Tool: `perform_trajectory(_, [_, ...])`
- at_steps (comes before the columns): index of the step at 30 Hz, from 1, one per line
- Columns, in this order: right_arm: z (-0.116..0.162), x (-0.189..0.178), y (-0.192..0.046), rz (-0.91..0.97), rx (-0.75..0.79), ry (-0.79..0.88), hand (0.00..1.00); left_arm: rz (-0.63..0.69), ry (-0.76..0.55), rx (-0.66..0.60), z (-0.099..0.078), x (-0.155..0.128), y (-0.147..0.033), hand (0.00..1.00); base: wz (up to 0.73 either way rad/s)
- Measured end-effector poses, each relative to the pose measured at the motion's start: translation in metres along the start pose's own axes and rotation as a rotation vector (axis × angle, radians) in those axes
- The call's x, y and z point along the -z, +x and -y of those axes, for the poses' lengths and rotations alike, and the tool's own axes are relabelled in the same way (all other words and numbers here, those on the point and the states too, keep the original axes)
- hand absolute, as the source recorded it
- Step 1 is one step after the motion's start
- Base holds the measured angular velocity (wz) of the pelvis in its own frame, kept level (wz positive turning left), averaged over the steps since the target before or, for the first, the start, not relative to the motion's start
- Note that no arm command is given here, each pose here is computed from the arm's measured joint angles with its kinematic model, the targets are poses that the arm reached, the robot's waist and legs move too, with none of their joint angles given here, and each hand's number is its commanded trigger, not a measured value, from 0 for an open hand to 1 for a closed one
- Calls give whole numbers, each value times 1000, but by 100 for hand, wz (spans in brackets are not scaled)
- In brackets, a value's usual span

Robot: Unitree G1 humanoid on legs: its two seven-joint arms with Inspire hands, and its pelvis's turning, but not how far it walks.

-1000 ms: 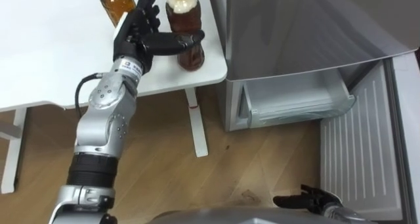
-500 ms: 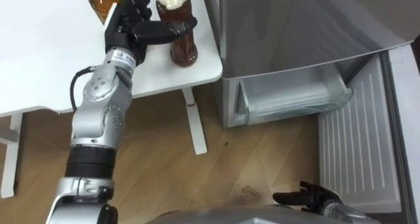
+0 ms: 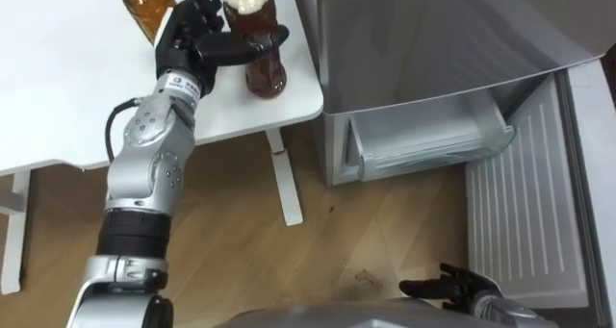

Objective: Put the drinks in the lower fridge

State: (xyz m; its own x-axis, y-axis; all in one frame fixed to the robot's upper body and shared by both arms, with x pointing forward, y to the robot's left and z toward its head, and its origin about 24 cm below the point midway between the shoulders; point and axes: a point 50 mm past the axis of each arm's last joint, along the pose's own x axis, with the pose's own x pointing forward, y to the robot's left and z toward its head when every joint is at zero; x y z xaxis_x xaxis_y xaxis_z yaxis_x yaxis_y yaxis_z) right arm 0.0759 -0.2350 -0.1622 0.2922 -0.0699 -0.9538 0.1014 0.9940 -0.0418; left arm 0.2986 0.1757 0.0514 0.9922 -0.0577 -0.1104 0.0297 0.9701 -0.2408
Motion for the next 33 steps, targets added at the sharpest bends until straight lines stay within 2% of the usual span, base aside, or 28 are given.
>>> perform_trajectory(3, [0,0,0,1,1,0,0,11,-14,15,2,-3,2,0,0])
perform_trajectory(4, [0,0,0,1,1,0,0,13,-19,23,3,-4,2,20,0])
perform_trajectory(5, [0,0,0,1,1,0,0,13,-27,27,3,-4,2,65,0])
perform_trajectory(7, [0,0,0,1,2,0,0,13,-28,28,3,-4,2,100,0])
perform_trajectory(15, [0,-1,0,3,0,-1,0,15,-61,46,4,-4,2,100,-5])
perform_trajectory(26, [-3,-4,1,5,19,-10,0,-17,-42,93,15,2,2,100,-1])
perform_trajectory(33, [-4,-8,2,7,16,-24,0,-30,-43,93,15,3,2,100,-1])
